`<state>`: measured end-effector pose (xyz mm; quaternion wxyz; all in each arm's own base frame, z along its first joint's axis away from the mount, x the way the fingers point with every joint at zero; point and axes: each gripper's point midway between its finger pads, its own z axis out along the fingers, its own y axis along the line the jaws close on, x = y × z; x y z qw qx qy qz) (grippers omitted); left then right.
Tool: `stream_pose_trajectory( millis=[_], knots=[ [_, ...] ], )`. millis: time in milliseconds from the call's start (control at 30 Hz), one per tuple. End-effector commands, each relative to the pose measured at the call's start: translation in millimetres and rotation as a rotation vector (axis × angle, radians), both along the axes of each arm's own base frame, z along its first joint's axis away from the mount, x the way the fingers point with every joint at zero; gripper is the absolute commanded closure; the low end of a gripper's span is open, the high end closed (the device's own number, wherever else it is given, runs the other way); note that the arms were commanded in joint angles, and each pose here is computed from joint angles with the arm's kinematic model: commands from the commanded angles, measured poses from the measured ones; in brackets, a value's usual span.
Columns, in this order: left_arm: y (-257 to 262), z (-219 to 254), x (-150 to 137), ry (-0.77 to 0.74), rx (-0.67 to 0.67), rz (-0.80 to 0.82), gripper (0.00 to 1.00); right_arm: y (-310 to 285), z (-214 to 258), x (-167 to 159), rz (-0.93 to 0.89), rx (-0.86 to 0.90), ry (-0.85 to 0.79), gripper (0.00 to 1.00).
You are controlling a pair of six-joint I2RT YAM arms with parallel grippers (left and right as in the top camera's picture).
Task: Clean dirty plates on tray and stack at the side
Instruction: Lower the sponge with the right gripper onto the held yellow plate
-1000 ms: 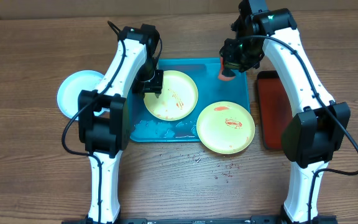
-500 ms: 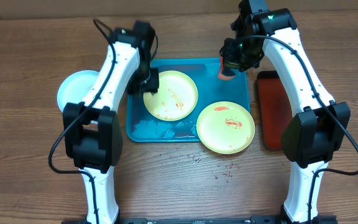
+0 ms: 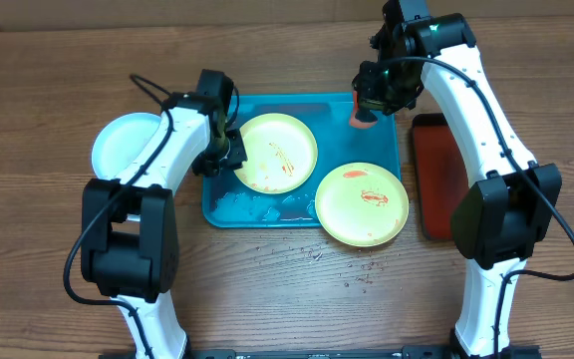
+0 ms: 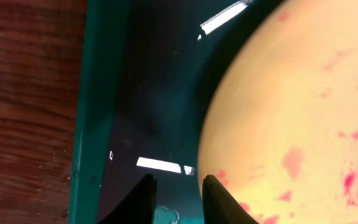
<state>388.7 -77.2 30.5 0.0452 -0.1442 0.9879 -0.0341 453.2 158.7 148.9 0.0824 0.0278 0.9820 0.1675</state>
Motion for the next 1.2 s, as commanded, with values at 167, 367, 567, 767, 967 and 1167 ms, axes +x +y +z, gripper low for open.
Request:
stream_pose_trajectory(
  millis=[167, 367, 567, 767, 967, 1167],
  knots=[
    [-9.8, -19.3, -18.7, 0.046, -0.093, 0.080, 0.78, 2.8, 24.5, 1.7, 0.011, 0.018, -0.062, 0.95],
    [-9.9, -20.0, -12.5, 0.021, -0.094, 0.090, 0.78, 3.4, 25.2, 3.5, 0.011, 0.021, -0.070, 0.95],
    [6.5, -18.8, 7.7, -0.077, 0.017, -0.011, 0.96, 6.9, 23.1, 1.4, 0.016, 0.024, -0.063, 0.95],
    [0.1, -12.2, 34.2, -0.205, 0.045, -0.300, 0.96, 31.4, 6.1, -7.0, 0.070, 0.023, -0.051, 0.95],
    [-4.4, -9.9, 40.5, -0.243, 0.052, -0.437, 0.96, 69.6, -22.3, -24.9, 0.154, 0.046, -0.026, 0.95],
    [-29.1, -8.6, 30.0, -0.226, -0.106, -0.451, 0.96, 113.8, -50.1, -38.9, 0.243, 0.065, -0.056, 0.95]
  ],
)
